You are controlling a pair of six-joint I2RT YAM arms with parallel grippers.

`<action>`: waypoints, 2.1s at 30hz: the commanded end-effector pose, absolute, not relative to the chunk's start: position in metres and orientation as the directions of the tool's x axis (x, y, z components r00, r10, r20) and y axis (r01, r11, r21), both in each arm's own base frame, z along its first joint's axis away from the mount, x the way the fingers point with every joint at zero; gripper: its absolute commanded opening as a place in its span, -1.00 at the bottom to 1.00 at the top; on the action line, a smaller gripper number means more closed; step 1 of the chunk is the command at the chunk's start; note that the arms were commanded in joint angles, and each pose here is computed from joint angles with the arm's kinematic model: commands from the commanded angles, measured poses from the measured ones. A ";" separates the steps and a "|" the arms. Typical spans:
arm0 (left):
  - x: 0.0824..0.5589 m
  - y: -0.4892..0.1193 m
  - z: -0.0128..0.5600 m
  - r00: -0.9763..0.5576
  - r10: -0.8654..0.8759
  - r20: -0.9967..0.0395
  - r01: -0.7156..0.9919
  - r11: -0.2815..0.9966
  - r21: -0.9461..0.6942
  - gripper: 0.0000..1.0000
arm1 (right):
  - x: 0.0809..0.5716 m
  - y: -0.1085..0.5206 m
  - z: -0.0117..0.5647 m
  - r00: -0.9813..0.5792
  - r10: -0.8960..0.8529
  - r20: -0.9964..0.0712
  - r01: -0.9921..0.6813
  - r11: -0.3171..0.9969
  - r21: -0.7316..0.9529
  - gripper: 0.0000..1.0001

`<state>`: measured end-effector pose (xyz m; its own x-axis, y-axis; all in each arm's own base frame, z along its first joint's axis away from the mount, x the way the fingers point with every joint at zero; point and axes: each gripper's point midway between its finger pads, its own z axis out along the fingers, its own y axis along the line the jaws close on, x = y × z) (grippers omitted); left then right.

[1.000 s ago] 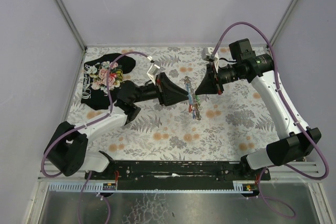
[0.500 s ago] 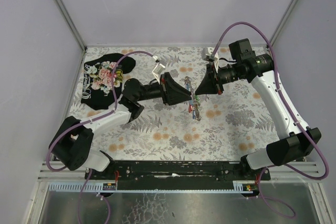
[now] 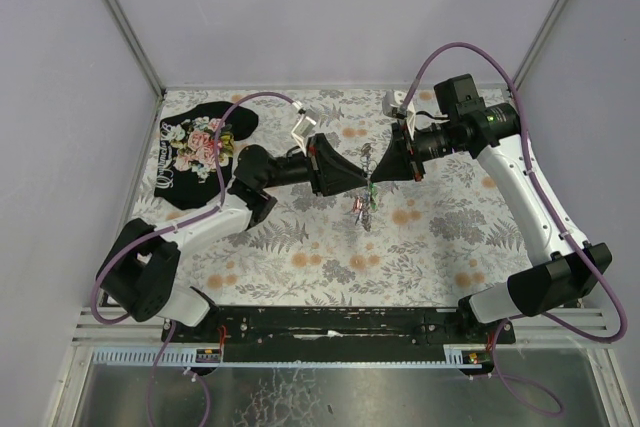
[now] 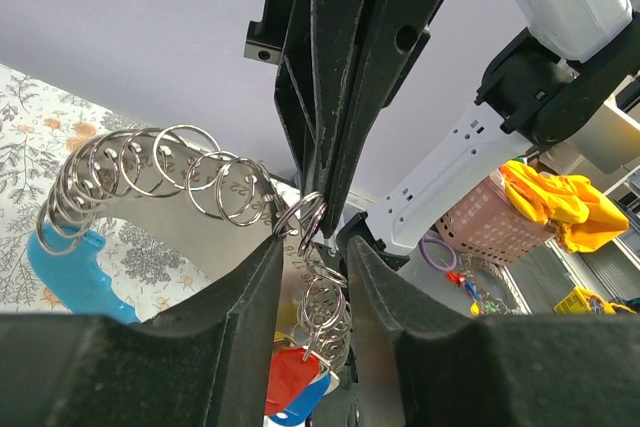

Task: Remove the keys from the keyring
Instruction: Remove the key from the keyring.

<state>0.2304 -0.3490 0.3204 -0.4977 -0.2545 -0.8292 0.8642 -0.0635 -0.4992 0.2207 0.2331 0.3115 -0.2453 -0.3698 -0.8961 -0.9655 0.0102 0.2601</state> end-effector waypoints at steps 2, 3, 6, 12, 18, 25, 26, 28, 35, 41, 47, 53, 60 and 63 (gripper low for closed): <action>0.222 -0.352 0.338 -0.454 -0.263 -0.851 0.891 -0.117 -0.439 -0.41 | 0.220 0.237 0.315 -0.229 -0.370 -0.900 -0.968 -0.010 0.250 -1.00; 0.222 -0.352 0.338 -0.451 -0.259 -0.854 0.893 -0.118 -0.435 -0.45 | 0.220 0.237 0.313 -0.234 -0.376 -0.897 -0.967 -0.006 0.255 -1.00; 0.222 -0.352 0.336 -0.451 -0.247 -0.858 0.893 -0.114 -0.436 -0.56 | 0.222 0.237 0.312 -0.234 -0.394 -0.889 -0.967 0.003 0.253 -1.00; 0.223 -0.355 0.336 -0.451 -0.231 -0.862 0.893 -0.115 -0.436 -0.59 | 0.224 0.237 0.312 -0.235 -0.410 -0.881 -0.967 0.006 0.255 -1.00; 0.223 -0.356 0.326 -0.460 -0.198 -0.865 0.888 -0.098 -0.450 -0.57 | 0.225 0.237 0.317 -0.225 -0.406 -0.886 -0.970 0.008 0.243 -1.00; 0.226 -0.357 0.317 -0.457 -0.159 -0.875 0.890 -0.066 -0.452 -0.57 | 0.225 0.237 0.316 -0.228 -0.411 -0.883 -0.969 0.010 0.246 -1.00; 0.227 -0.357 0.316 -0.455 -0.155 -0.877 0.890 -0.061 -0.452 -0.57 | 0.225 0.237 0.316 -0.227 -0.412 -0.883 -0.970 0.010 0.245 -1.00; 0.228 -0.357 0.315 -0.451 -0.145 -0.881 0.892 -0.050 -0.448 -0.58 | 0.225 0.236 0.316 -0.226 -0.414 -0.882 -0.970 0.012 0.243 -1.00; 0.231 -0.358 0.313 -0.438 -0.122 -0.890 0.899 -0.039 -0.437 -1.00 | 0.224 0.235 0.317 -0.221 -0.418 -0.881 -0.971 0.015 0.237 -1.00; 0.232 -0.353 0.319 -0.397 -0.167 -0.902 0.916 -0.010 -0.401 -1.00 | 0.223 0.236 0.320 -0.214 -0.408 -0.887 -0.973 0.009 0.231 -0.89; 0.230 -0.338 0.336 -0.311 -0.312 -0.898 0.939 0.043 -0.340 -1.00 | 0.219 0.241 0.335 -0.220 -0.357 -0.908 -0.970 -0.018 0.242 -0.33; 0.223 -0.317 0.359 -0.221 -0.502 -0.836 0.955 0.061 -0.289 -1.00 | 0.220 0.239 0.352 -0.217 -0.302 -0.928 -0.972 -0.017 0.233 -0.16; 0.215 -0.291 0.397 -0.157 -0.720 -0.676 0.964 0.037 -0.263 -1.00 | 0.214 0.244 0.358 -0.250 -0.199 -0.948 -0.960 -0.079 0.270 -0.16; 0.212 -0.290 0.415 -0.131 -0.753 -0.645 0.969 0.042 -0.245 -1.00 | 0.214 0.246 0.365 -0.246 -0.159 -0.956 -0.960 -0.096 0.263 -0.16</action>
